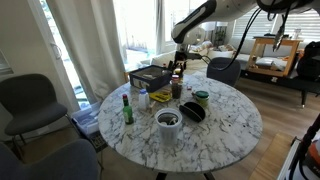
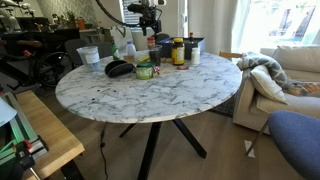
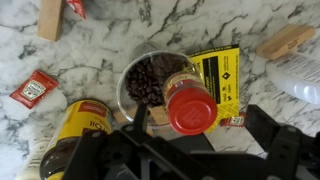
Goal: Put the small orange container on top of the white container on the left
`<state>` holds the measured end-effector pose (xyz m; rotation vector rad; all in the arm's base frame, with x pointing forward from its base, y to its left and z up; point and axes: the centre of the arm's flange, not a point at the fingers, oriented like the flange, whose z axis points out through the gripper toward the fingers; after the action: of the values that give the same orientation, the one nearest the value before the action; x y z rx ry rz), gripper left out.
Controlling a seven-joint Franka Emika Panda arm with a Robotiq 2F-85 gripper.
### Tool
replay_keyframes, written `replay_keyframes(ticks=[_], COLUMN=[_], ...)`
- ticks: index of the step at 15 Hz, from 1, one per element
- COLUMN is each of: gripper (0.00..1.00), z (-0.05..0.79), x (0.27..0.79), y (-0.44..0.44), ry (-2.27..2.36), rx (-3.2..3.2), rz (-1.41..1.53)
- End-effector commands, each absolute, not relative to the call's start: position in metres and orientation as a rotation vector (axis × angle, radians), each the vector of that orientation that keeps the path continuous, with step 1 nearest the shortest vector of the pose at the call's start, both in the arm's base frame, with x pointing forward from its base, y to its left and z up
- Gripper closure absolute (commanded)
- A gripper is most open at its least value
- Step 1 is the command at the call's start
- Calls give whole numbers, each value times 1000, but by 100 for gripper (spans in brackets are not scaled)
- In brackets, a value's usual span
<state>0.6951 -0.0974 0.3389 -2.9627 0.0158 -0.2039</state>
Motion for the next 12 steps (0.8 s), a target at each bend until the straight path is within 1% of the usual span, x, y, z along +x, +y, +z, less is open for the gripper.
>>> replay_keyframes(ticks=[1, 7, 8, 10, 11, 12], gripper=[0, 0, 3, 27, 29, 39], z=[332, 326, 325, 322, 322, 321], x=[703, 705, 705, 707, 708, 708], y=[-101, -106, -106, -107, -107, -106], ry=[10, 3, 4, 4, 2, 0], rx=[-2943, -2935, -2935, -2935, -2931, -2931], rz=[-141, -116, -114, -108, -102, -97])
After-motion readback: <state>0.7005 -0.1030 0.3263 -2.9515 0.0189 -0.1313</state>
